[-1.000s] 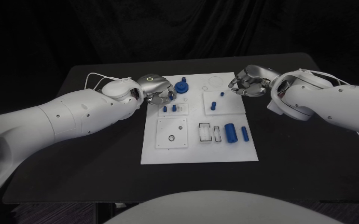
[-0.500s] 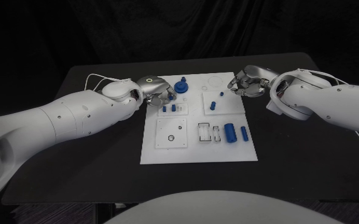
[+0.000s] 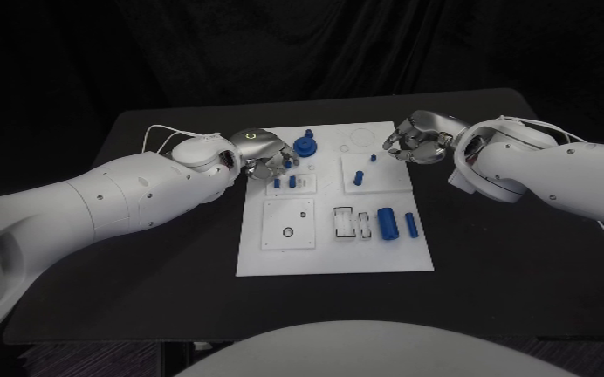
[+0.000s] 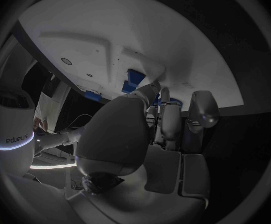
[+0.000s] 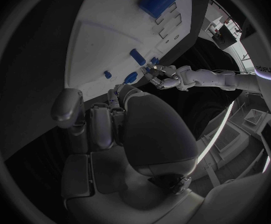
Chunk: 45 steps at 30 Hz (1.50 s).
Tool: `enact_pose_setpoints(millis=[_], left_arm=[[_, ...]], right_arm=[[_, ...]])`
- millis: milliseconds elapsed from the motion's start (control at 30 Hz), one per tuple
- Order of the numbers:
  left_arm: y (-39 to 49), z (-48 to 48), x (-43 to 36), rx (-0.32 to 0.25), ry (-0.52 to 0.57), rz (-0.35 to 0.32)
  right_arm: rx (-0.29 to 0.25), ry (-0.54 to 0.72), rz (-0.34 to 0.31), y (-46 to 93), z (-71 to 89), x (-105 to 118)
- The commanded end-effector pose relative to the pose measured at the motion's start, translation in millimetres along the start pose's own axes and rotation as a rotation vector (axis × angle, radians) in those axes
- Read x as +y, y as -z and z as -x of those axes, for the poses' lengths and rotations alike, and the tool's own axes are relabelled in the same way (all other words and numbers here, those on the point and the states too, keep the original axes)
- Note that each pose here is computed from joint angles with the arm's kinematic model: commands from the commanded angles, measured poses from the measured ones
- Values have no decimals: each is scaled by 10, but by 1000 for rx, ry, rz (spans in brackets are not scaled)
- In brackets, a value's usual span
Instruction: Assemble the parts on the task board
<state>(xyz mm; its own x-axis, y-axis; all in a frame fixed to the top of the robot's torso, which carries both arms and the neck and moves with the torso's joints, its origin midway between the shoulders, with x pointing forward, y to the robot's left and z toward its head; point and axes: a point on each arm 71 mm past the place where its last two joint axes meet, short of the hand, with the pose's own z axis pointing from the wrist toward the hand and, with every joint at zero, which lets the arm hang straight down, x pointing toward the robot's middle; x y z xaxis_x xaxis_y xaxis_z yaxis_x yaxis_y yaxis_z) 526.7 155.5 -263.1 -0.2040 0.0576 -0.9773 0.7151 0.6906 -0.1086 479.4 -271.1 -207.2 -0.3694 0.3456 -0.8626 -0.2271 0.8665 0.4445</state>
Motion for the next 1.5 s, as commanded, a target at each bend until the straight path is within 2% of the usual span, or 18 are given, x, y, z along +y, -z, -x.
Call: enact_pose_setpoints(millis=[33,300,533,600,667,700,767,900,967,1067,1133,1267,1400,1500], left_arm=[[12,-11,16,-13,-3,11],[86,65,109,-136,-39,43],[267,133,267,-253,-79,82],[331,147,308,-279,-88,90],[432,165,355,-314,-90,101],[533,182,390,-347,-70,112],[666,201,428,-383,-25,128],[952,232,502,-441,180,133],[1027,231,520,-449,281,125],[1182,217,550,-455,579,90],[1242,207,550,-452,741,58],[1311,186,463,-445,1037,-54],[1331,104,315,-432,1215,-143],[1332,58,228,-431,1319,-183]], right_arm=[[12,1,-18,4,-14,-17],[15,1,-20,11,-14,-26],[12,0,-28,40,-1,-60],[9,-1,-29,53,4,-69],[-3,-3,-27,72,18,-77],[-20,-5,-22,87,40,-77],[-44,-5,-12,95,84,-58],[-92,18,7,78,253,36],[-95,43,5,66,312,75],[-76,148,-6,21,431,175],[-59,212,-13,-4,465,217],[-39,354,-12,-45,491,264],[-8,443,-20,-42,407,205],[12,487,-24,-33,331,148]])
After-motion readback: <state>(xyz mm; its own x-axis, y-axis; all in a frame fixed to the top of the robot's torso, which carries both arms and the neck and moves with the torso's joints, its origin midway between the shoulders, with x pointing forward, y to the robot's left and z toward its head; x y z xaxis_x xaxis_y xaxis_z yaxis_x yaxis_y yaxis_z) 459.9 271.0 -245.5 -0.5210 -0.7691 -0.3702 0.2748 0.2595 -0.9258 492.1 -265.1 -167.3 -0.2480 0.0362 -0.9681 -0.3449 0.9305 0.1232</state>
